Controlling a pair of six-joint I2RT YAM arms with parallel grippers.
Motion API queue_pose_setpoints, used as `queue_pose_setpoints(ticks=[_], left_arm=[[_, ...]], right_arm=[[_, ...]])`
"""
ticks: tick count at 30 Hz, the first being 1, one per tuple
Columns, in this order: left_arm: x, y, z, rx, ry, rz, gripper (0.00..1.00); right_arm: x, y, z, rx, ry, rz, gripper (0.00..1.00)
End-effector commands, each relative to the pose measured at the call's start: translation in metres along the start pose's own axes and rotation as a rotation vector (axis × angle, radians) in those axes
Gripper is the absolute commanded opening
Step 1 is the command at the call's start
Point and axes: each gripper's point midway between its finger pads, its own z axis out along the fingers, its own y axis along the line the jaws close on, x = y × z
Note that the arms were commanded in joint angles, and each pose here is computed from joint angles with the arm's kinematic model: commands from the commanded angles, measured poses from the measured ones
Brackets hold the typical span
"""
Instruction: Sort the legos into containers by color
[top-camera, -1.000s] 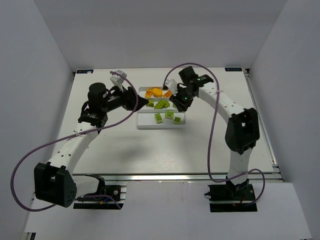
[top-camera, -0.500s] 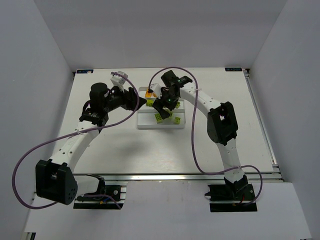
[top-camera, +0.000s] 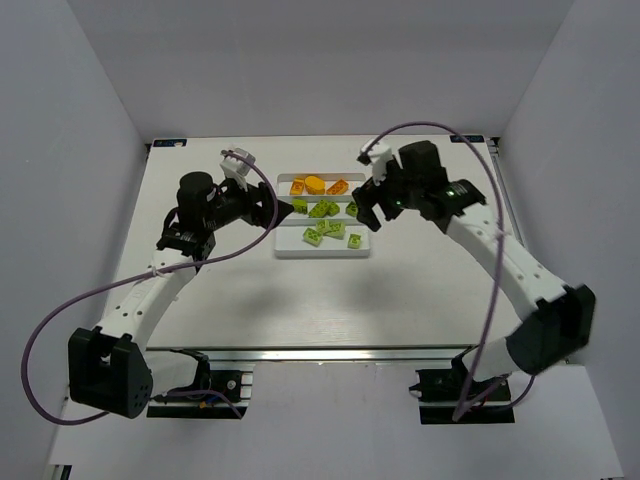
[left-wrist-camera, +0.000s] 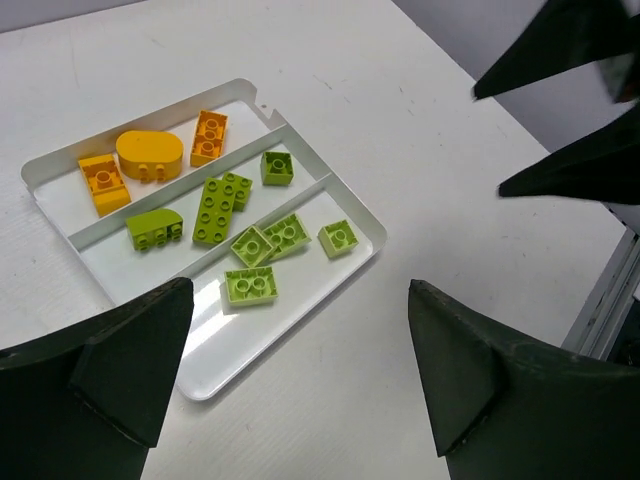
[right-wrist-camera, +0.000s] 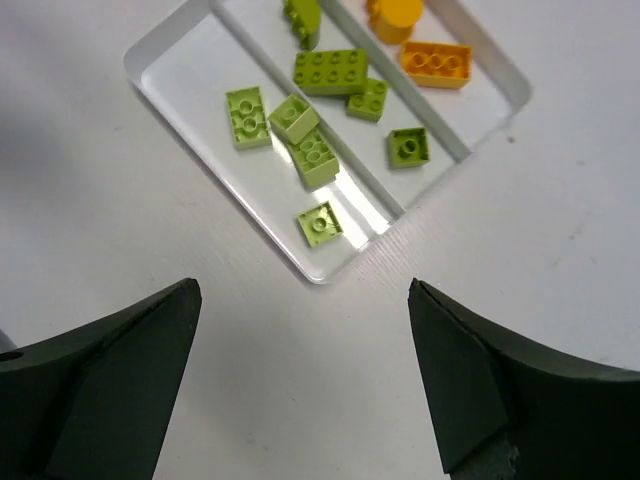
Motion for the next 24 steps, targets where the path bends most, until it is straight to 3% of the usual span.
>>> queue_pose_setpoints(ticks=[1,8,10,16,24], left_arm=[[-0.020,-0.013,-0.012,0.040,-0.069,0.066,0.98],[-0.023,-0.024,-0.015,0.088,-0.090,0.087,0.98],[-0.024,-0.025,-0.016,0.089,-0.093,0.089,0.98],[-0.024,-0.025,-0.016,0.091,-0.095,0.091,0.98],[-0.021,-0.022,-0.015,0.083,-0.090,0.094,0.98]], right_arm=[[-0.019,-0.012,-0.027,0.141,-0.172,0.035,0.89],[0.007,0.012,-0.071,0.168,-0.338,-0.009,0.89],[0.024,0.008,-0.069,0.204,-0.333,0.002,0.89],[0.023,-0.004,-0.106,0.319,-0.491,0.033,0.89],[0.055,-0.016,-0.090,0.349,-0.480,0.105,0.89]])
